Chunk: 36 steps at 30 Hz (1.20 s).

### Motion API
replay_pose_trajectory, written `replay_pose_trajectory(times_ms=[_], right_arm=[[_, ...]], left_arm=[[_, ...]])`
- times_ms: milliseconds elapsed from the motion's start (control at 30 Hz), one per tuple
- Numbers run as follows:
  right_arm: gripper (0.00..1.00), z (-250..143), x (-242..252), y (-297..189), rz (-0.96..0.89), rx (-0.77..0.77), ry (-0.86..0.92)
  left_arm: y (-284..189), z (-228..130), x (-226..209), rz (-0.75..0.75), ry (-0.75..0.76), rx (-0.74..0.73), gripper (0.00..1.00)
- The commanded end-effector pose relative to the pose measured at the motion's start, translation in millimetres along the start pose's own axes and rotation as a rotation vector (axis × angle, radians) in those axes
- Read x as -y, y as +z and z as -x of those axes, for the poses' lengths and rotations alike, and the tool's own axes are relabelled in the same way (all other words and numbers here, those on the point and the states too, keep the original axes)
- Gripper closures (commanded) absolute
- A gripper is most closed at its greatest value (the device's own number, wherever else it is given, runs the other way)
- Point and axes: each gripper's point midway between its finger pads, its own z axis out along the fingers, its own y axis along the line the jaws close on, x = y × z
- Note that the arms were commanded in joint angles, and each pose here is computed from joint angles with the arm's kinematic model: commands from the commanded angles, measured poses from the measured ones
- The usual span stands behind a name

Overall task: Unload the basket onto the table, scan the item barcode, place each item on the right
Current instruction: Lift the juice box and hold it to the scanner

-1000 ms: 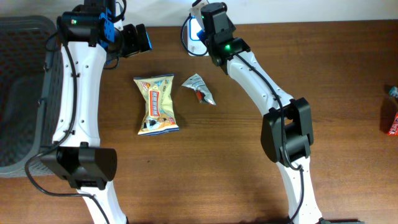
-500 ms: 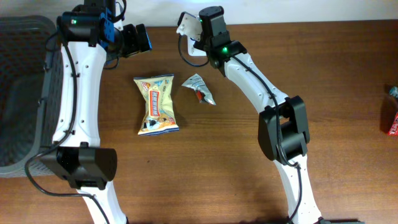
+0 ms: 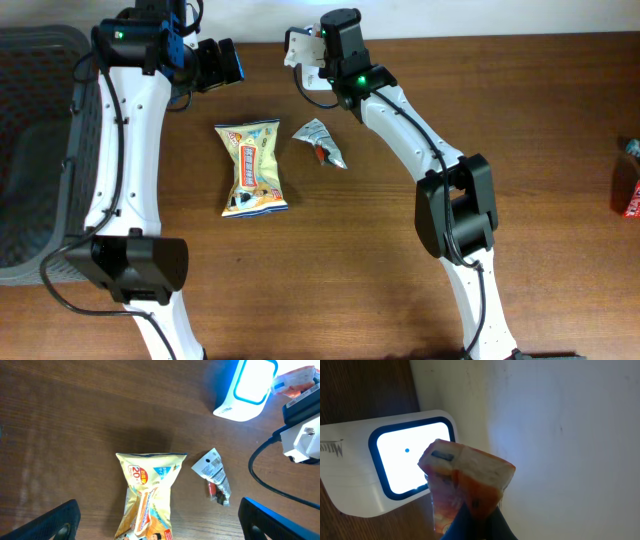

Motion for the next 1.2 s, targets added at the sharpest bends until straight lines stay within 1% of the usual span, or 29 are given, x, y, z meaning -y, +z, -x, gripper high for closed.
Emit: replay_pose_trajectory(times_ms=[0, 233, 367, 500, 667, 967, 1033, 1167], right_arm=[[0.96, 1, 4, 1, -0.021, -0.01, 0.119], [0.96, -12, 10, 1, -0.057, -0.065, 0.202], [0.96, -17, 4, 6, -0.047, -0.077, 0.252], [0.96, -25, -15, 16, -0.018, -0.108, 0.241], [0.96, -44, -3, 18, -0.116, -0.207, 0.253], [0.96, -41, -5, 17, -0.114, -0.21, 0.253], [0.96, -40, -9, 16, -0.107, -0.211, 0.308], [0.96, -39, -6, 12, -0.126, -0.2, 0.525]], left_arm=[[-4, 2, -4, 0.01, -0.011, 0.013, 0.01], [-4, 2, -4, 0.01, -0.011, 0.013, 0.01], [-4, 2, -4, 0.01, -0.011, 0.013, 0.01], [-4, 2, -4, 0.01, -0.012, 0.013, 0.01], [-5, 2, -4, 0.011, -0.012, 0.013, 0.01], [-5, 2, -4, 0.011, -0.012, 0.013, 0.01], [-5, 2, -4, 0.011, -0.012, 0.013, 0.01], [-5, 2, -4, 0.01, -0.011, 0.013, 0.01]])
